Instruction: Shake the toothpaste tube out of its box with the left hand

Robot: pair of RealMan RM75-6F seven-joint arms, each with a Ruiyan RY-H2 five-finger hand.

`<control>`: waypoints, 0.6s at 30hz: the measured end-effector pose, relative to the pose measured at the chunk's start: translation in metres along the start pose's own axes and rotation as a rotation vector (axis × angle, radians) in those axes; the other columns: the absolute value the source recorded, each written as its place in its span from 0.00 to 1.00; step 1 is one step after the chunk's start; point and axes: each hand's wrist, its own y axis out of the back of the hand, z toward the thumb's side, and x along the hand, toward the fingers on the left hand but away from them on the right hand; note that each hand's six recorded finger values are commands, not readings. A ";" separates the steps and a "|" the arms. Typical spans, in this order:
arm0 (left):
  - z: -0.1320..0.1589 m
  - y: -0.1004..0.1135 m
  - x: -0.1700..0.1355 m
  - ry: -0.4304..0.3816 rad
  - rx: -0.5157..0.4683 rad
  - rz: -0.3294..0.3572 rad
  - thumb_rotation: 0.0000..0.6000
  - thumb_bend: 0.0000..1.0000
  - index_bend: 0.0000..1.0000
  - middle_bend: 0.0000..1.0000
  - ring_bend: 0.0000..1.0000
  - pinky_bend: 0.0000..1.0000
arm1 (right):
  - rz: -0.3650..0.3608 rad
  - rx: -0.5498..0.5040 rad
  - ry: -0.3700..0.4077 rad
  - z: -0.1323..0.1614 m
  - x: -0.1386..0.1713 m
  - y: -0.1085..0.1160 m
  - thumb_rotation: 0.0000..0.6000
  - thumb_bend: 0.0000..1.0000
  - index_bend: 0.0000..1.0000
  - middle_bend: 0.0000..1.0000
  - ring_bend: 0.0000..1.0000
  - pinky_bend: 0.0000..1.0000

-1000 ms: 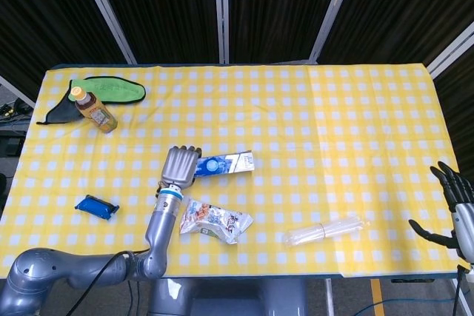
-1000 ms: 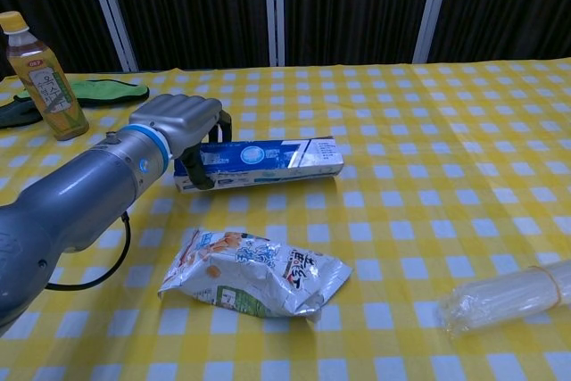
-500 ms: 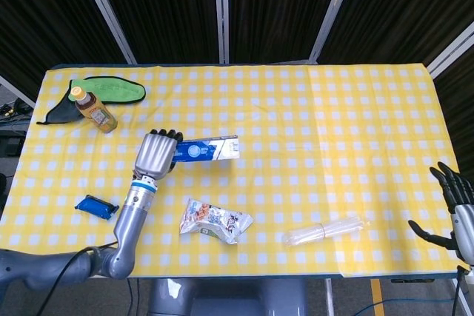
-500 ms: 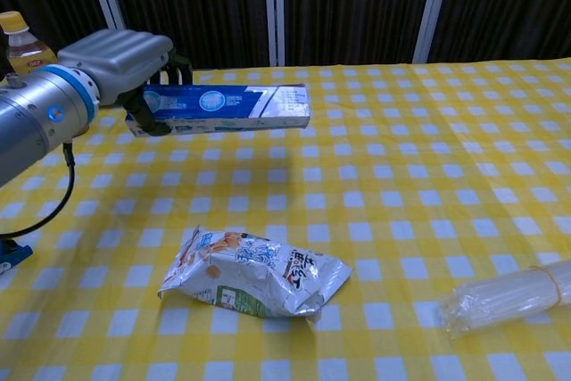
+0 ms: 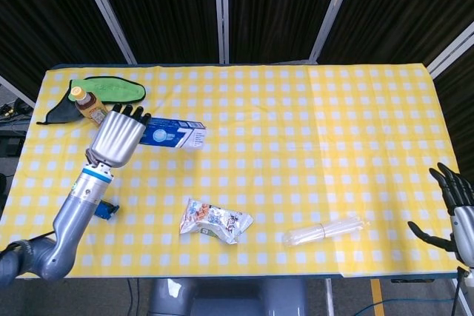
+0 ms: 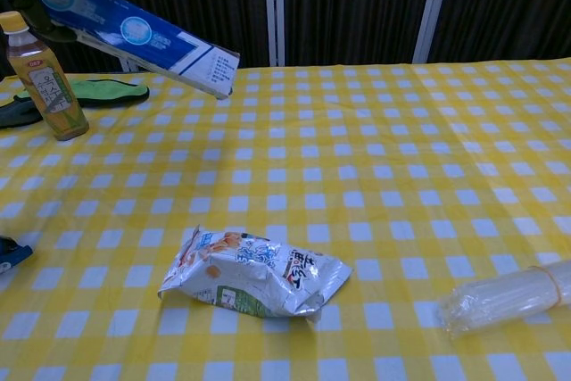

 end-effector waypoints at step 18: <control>-0.027 0.048 -0.013 -0.014 0.173 0.162 1.00 0.41 0.52 0.34 0.37 0.40 | 0.006 0.011 0.004 0.002 0.002 -0.003 1.00 0.08 0.00 0.00 0.00 0.00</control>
